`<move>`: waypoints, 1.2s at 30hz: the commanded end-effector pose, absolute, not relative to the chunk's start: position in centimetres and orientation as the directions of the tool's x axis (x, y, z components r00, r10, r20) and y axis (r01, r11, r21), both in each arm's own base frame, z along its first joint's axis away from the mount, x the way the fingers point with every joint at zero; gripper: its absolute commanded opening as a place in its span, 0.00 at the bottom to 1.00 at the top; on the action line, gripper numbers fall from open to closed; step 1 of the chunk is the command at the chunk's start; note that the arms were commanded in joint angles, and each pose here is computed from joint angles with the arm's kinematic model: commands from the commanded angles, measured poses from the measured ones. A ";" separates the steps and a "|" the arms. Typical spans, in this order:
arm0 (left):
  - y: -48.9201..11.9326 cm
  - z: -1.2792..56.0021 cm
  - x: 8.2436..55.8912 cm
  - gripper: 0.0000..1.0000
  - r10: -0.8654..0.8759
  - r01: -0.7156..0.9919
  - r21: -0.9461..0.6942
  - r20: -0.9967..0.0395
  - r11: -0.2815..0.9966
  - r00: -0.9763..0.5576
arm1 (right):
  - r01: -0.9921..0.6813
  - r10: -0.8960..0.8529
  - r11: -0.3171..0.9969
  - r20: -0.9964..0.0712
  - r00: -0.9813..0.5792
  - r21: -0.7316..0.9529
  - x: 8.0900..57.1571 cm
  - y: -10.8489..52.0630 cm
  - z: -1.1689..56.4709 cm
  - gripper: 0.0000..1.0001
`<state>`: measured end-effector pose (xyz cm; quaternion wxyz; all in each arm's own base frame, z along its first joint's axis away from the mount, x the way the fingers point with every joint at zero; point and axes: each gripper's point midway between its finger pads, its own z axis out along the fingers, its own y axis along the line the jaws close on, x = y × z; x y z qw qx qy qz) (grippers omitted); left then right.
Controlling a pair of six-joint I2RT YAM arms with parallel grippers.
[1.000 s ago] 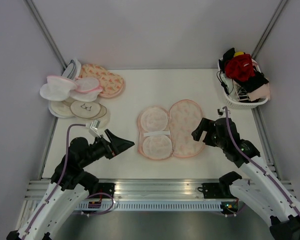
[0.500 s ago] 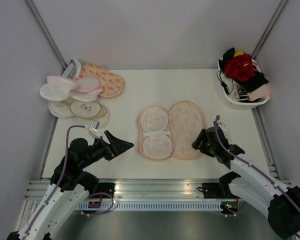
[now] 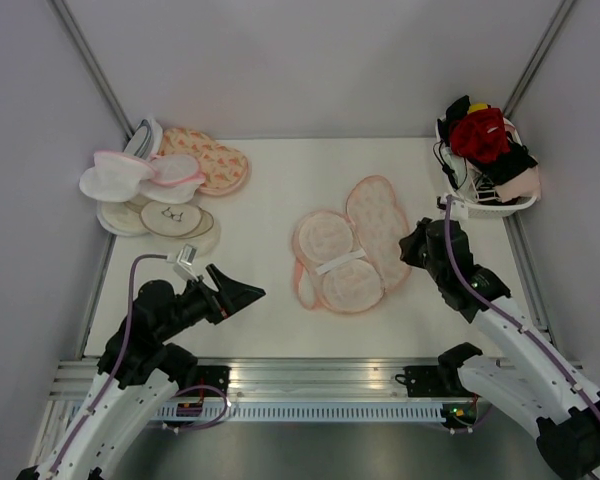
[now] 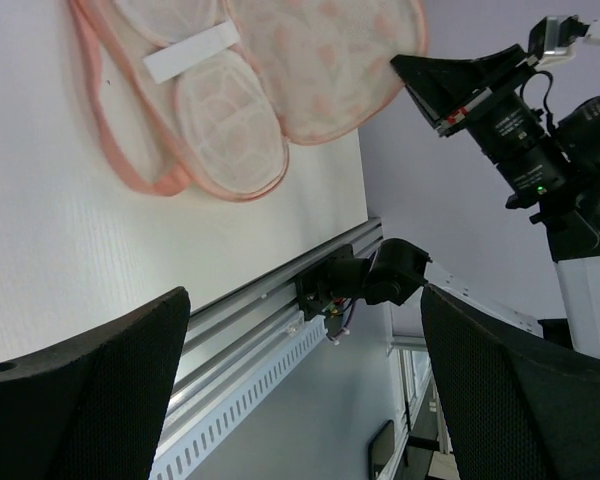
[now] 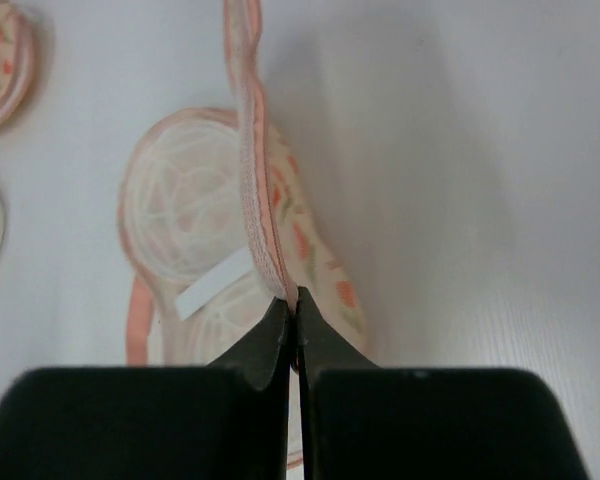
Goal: Unzip the laundry bag and remove the bra
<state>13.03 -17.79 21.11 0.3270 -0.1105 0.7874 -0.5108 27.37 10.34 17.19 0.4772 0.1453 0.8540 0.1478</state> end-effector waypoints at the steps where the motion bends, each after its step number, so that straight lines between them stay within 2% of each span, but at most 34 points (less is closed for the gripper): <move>1: -17.2 21.6 13.0 1.00 -0.511 0.183 -0.860 -0.440 0.476 -0.738 | -0.161 0.206 0.926 -0.816 -0.540 0.340 27.4 13.8 19.2 0.00; 4: -16.7 21.6 13.0 1.00 -0.533 0.168 -0.858 -0.443 0.486 -0.721 | -0.413 0.069 0.817 -0.780 -0.622 0.402 25.1 19.6 18.3 0.00; 8: -16.4 21.2 12.9 1.00 -0.548 0.152 -0.864 -0.431 0.481 -0.716 | -0.538 -0.128 0.702 -0.660 -0.740 0.467 21.1 24.9 13.2 0.00; 11: -16.4 20.9 12.8 1.00 -0.551 0.142 -0.866 -0.423 0.479 -0.720 | -0.598 -0.260 0.605 -0.579 -0.773 0.526 17.5 27.5 10.3 0.00; 12: -16.4 20.9 12.8 1.00 -0.552 0.143 -0.867 -0.422 0.477 -0.719 | -0.608 -0.287 0.588 -0.565 -0.774 0.534 16.7 27.8 9.8 0.04; 13: -16.4 20.9 12.8 0.99 -0.552 0.143 -0.867 -0.422 0.477 -0.719 | -0.616 -0.296 0.591 -0.571 -0.766 0.520 16.5 28.0 9.7 0.28; 15: -16.4 20.9 12.8 1.00 -0.551 0.143 -0.866 -0.423 0.478 -0.719 | -0.638 -0.280 0.570 -0.608 -0.743 0.518 16.5 28.3 10.8 0.43; 16: -16.4 21.0 12.8 1.00 -0.552 0.145 -0.866 -0.425 0.479 -0.718 | -0.643 -0.234 0.593 -0.660 -0.714 0.485 17.5 28.0 12.3 0.72; 17: -16.4 20.9 12.8 1.00 -0.550 0.143 -0.865 -0.425 0.482 -0.719 | -0.638 -0.208 0.612 -0.683 -0.700 0.467 18.1 27.7 13.1 0.88; 18: -16.4 20.9 12.9 1.00 -0.547 0.140 -0.863 -0.425 0.486 -0.721 | -0.626 -0.180 0.640 -0.705 -0.686 0.446 18.9 27.3 14.4 0.98; 23: -16.6 21.4 13.1 1.00 -0.539 0.150 -0.858 -0.435 0.492 -0.721 | -0.540 -0.053 0.744 -0.772 -0.634 0.393 20.7 24.9 20.1 0.98; 28: -16.7 22.8 13.5 1.00 -0.524 0.201 -0.840 -0.482 0.503 -0.702 | -0.532 0.039 0.760 -0.844 -0.535 0.373 20.4 22.6 26.1 0.98; 36: -16.2 26.7 14.6 1.00 -0.467 0.336 -0.743 -0.640 0.579 -0.611 | -0.491 0.074 0.800 -0.870 -0.487 0.343 19.4 19.4 28.7 0.98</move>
